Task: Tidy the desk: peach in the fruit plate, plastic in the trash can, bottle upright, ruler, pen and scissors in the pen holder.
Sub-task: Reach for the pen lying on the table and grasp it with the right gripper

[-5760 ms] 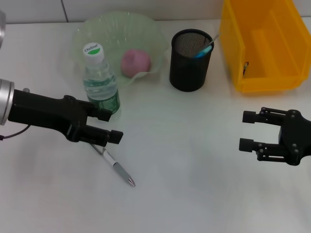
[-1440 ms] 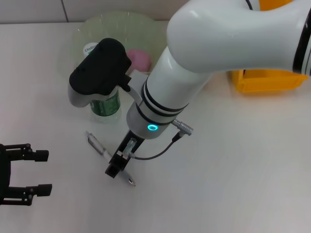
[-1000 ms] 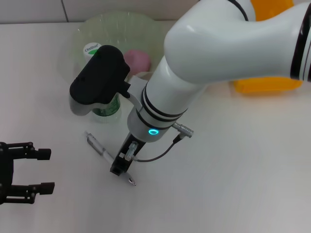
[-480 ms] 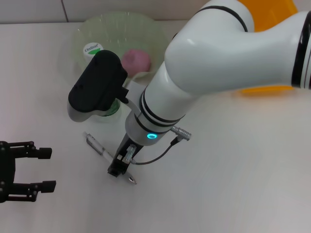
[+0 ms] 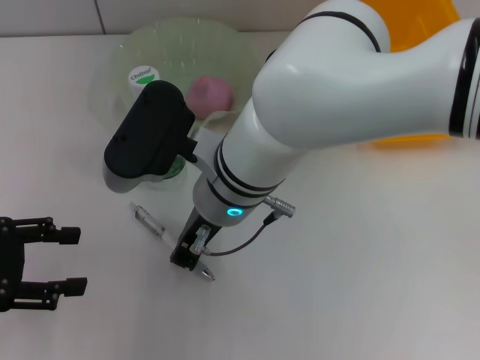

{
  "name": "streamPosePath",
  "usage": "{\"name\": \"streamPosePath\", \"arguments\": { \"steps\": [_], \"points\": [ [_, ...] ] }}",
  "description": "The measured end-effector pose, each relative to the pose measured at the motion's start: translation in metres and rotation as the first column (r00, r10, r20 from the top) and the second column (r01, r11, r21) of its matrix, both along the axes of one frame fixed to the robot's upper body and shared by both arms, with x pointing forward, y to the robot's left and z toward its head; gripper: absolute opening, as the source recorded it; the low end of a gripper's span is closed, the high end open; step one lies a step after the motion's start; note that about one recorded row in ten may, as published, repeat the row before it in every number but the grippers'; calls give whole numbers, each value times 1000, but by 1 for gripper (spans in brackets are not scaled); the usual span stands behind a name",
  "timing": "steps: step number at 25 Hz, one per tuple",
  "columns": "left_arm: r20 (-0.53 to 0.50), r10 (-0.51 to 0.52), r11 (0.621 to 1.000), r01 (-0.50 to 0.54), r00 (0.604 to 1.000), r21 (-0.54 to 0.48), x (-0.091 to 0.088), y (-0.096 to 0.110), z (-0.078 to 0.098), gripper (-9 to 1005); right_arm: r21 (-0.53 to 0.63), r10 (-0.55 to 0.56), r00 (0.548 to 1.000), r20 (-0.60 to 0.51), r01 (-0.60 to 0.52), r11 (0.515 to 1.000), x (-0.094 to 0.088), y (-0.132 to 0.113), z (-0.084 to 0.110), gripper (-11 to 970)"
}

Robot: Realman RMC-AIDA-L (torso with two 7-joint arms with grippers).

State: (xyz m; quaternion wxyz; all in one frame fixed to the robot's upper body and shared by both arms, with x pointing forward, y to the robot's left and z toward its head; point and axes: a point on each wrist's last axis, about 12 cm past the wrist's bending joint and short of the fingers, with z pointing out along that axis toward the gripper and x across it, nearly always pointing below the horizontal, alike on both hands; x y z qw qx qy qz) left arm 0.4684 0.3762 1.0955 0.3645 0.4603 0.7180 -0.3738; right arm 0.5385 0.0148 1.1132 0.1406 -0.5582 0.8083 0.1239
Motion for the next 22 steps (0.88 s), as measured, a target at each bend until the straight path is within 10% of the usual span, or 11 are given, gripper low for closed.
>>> {"name": "streamPosePath", "arguments": {
  "steps": [22],
  "points": [
    [-1, -3, 1000, 3, 1000, 3, 1, -1, -1, 773, -17, 17, 1000, 0, -17, 1000, -4, -1, -2, 139]
  ]
}}
